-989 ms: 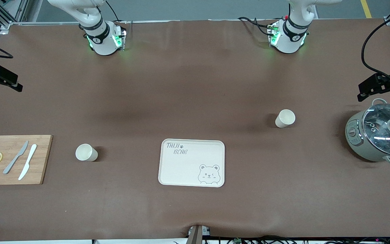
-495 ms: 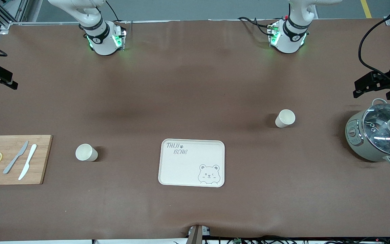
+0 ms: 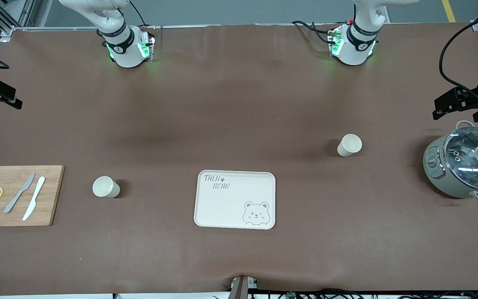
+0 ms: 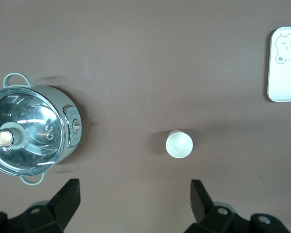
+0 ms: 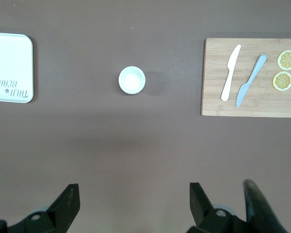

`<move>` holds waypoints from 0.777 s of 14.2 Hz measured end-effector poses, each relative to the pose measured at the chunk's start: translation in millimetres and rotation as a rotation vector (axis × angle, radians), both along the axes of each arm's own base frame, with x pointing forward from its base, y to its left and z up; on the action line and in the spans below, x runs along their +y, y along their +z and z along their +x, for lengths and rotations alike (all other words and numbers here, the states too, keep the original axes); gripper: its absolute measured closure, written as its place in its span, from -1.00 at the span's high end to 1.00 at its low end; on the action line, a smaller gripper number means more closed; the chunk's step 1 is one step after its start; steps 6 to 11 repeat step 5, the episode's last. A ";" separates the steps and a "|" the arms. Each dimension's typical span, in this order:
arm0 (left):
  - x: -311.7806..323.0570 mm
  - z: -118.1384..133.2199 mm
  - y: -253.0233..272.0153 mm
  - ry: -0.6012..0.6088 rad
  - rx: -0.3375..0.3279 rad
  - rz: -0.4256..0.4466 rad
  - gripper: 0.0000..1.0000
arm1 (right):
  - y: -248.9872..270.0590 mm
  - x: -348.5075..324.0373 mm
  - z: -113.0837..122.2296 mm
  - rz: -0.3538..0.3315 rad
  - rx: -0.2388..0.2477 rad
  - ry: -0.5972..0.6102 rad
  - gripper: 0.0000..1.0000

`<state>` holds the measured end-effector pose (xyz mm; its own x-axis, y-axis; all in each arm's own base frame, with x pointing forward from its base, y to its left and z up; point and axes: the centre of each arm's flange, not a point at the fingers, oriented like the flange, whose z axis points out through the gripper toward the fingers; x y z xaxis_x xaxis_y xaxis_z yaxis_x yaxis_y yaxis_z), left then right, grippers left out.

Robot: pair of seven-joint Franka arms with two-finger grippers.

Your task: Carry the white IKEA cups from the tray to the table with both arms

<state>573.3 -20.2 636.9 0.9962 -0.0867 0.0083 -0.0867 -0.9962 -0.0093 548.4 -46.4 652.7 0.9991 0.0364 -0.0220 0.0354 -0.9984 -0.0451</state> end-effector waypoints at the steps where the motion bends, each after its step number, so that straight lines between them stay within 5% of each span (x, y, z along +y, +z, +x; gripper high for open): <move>1: 0.1 0.0 0.0 0.000 0.000 0.000 1.00 | 0.0 0.0 0.0 0.000 0.000 0.000 1.00; 11: 0.5 0.0 -0.1 0.001 0.001 0.000 1.00 | -0.4 0.0 -0.5 0.000 0.004 0.000 1.00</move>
